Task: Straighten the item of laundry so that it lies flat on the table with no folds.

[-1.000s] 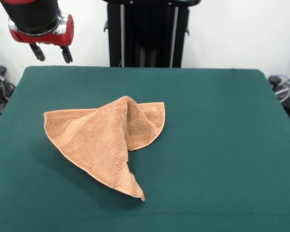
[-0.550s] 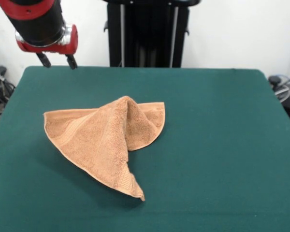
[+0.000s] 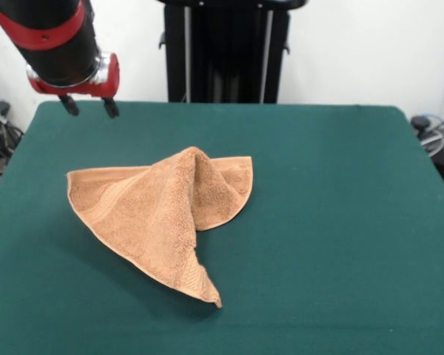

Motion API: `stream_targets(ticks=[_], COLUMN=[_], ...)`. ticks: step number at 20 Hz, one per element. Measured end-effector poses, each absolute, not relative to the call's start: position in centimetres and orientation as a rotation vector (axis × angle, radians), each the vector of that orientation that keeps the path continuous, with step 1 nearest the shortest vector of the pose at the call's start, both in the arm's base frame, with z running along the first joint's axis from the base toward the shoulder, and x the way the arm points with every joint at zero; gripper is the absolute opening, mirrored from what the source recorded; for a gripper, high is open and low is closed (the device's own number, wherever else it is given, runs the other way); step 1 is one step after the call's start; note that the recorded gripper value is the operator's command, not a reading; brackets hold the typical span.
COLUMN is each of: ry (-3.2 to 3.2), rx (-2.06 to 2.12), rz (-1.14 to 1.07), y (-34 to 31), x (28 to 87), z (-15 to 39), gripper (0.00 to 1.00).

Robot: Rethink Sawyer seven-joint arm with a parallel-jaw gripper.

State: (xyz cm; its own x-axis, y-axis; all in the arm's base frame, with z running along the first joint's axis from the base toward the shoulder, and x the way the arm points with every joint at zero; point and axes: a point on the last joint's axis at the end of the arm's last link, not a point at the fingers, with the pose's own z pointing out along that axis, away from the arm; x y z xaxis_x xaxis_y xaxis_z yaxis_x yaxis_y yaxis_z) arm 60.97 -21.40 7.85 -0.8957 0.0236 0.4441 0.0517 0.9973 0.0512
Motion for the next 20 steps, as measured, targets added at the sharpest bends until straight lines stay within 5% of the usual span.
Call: stream_targets(ticks=[20], ry=[-3.063], rx=[-0.073], rz=[0.023], y=[-24.4], x=[65.4], z=[6.7], gripper=[1.0])
